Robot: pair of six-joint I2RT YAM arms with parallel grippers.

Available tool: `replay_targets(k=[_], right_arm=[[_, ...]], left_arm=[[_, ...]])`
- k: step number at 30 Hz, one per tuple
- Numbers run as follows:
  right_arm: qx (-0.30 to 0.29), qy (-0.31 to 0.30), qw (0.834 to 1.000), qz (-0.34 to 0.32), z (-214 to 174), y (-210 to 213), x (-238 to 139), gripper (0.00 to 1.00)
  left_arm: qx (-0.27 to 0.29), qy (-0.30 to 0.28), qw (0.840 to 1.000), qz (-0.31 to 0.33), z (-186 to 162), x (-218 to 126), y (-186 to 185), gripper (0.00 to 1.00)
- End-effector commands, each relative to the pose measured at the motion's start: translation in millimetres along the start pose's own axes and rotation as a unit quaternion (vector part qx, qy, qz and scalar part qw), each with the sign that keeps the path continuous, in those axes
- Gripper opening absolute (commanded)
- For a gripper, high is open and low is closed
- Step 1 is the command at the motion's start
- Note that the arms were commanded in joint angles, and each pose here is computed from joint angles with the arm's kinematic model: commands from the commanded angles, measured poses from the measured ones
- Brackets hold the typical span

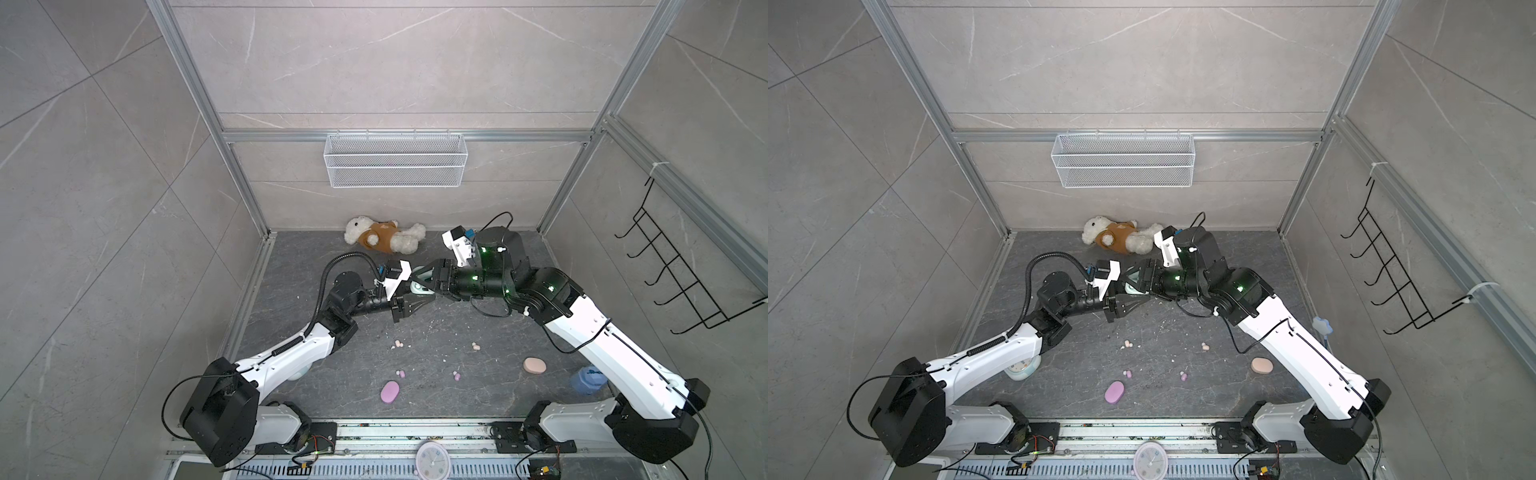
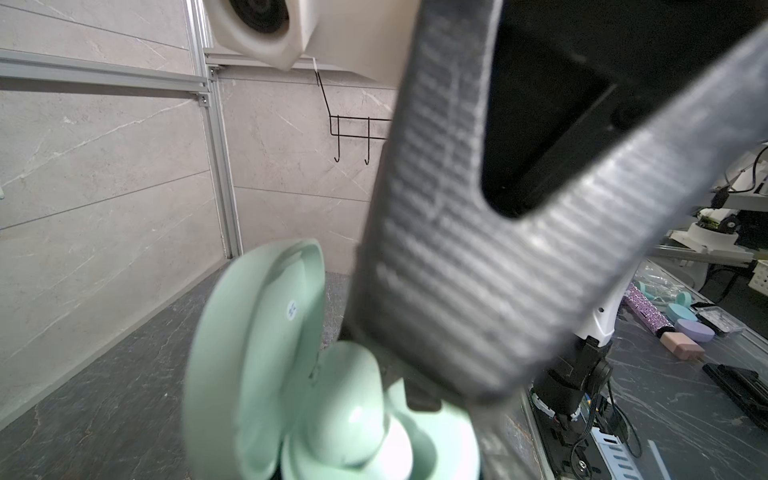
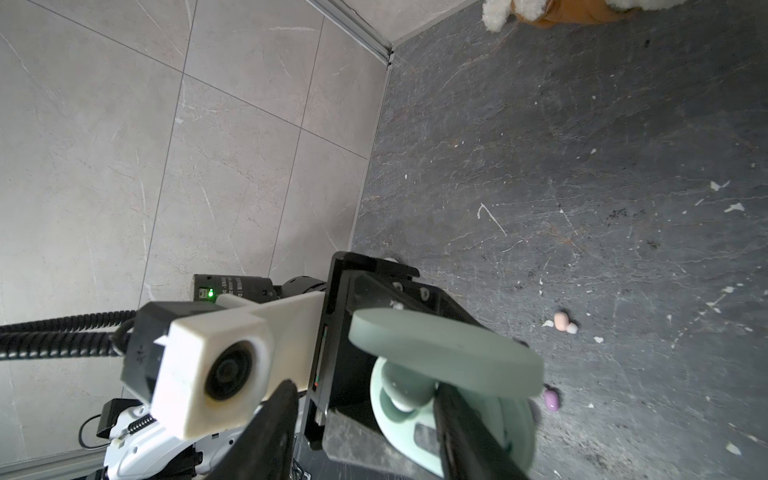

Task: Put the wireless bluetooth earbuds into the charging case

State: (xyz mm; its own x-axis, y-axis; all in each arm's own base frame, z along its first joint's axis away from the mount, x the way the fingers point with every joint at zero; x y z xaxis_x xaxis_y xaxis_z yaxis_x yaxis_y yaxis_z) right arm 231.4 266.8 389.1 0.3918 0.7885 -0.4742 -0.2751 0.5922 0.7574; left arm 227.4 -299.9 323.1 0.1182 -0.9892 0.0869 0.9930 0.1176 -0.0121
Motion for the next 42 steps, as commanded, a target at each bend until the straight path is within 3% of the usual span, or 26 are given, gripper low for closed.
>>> replay_targets(k=[1, 42], right_arm=[[-0.01, 0.019, 0.999, -0.039, -7, -12, 2, 0.57], [-0.053, 0.005, 0.998, -0.045, 6, -7, 3, 0.7]], left_arm=[[0.048, -0.051, 0.997, -0.011, 37, -4, -10, 0.19], [0.049, -0.055, 0.997, -0.021, 41, -5, -14, 0.2]])
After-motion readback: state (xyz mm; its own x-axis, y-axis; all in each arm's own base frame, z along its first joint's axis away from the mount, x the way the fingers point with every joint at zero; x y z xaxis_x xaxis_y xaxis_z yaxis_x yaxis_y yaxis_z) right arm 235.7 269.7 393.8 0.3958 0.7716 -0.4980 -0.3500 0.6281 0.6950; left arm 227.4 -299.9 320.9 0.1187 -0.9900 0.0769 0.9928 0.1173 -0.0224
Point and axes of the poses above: each gripper's point midway between its finger pads, its own x axis out along the fingers, its own y axis along the line the jaws close on, z = x × y, the point moved 4 cm from there along -x, back along the fingers
